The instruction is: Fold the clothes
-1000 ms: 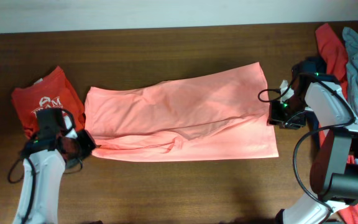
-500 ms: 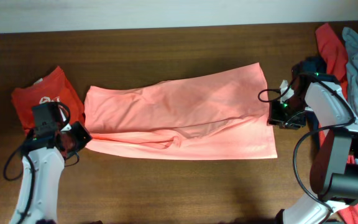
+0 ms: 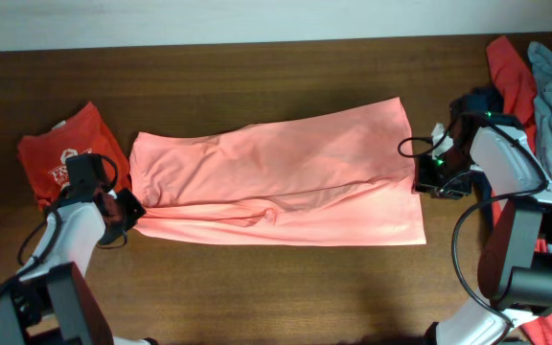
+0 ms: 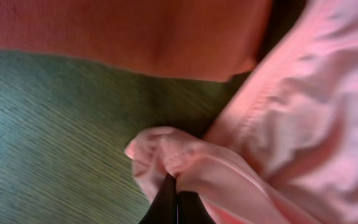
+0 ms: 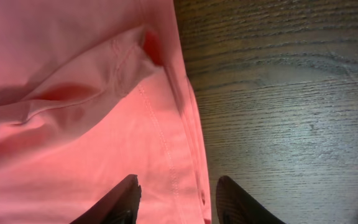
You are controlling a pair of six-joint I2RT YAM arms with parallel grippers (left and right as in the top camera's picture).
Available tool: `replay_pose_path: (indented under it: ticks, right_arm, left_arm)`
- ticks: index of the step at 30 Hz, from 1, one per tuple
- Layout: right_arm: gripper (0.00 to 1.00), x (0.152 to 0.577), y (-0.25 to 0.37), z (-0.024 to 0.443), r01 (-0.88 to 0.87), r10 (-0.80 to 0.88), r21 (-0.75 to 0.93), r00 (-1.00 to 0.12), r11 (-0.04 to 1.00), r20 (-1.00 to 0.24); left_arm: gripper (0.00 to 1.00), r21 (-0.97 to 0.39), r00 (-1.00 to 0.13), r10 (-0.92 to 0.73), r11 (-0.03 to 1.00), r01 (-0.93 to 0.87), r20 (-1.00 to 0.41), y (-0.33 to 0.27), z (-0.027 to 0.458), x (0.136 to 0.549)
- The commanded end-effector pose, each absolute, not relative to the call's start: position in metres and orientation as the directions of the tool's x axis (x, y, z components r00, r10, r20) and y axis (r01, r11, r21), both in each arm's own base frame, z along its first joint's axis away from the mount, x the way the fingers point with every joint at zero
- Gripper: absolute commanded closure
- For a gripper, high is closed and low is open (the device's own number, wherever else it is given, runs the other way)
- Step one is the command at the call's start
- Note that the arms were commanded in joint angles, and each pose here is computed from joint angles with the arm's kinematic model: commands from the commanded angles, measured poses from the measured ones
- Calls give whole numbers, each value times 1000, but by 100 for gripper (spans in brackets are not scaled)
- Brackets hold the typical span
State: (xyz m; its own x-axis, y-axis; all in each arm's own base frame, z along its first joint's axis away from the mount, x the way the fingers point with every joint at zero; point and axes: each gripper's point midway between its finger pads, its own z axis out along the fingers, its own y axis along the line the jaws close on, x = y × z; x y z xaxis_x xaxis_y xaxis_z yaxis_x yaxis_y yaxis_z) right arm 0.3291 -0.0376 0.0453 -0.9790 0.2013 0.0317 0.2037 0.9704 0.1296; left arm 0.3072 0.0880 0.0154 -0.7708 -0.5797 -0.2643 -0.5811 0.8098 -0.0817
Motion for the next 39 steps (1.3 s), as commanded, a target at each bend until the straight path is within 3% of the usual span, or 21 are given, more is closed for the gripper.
replay_pose_path:
  ticks: [1, 2, 10, 16, 24, 29, 31, 39]
  right_arm:
    - [55, 327, -38, 43, 194, 191, 118, -981, 974, 41]
    - [55, 327, -38, 43, 194, 191, 118, -981, 974, 41]
    - [55, 327, -38, 43, 195, 191, 118, -981, 974, 42]
    - [54, 327, -38, 43, 194, 191, 118, -981, 974, 42]
    - [55, 327, -38, 43, 194, 191, 118, -981, 974, 41]
    - [54, 327, -38, 43, 195, 191, 119, -981, 974, 42]
    - [55, 327, -37, 43, 195, 191, 119, -981, 974, 44]
    - [54, 327, -38, 43, 194, 191, 119, -981, 974, 41]
  left_arm:
    - [91, 17, -767, -587, 792, -611, -259, 104, 3, 300]
    - [82, 34, -771, -587, 790, -613, -248, 105, -2, 297]
    - [81, 31, -768, -587, 790, -613, -256, 106, -6, 302]
    - [61, 20, -761, -584, 789, -614, -281, 108, -4, 308]
    - [58, 19, -762, -585, 790, -613, -280, 108, -4, 308]
    - [34, -12, -769, -587, 796, -605, -254, 100, -2, 307]
    - [28, -14, -767, -587, 796, -605, -260, 101, 18, 309]
    - [28, -69, -715, -573, 798, -599, -400, 107, 86, 327]
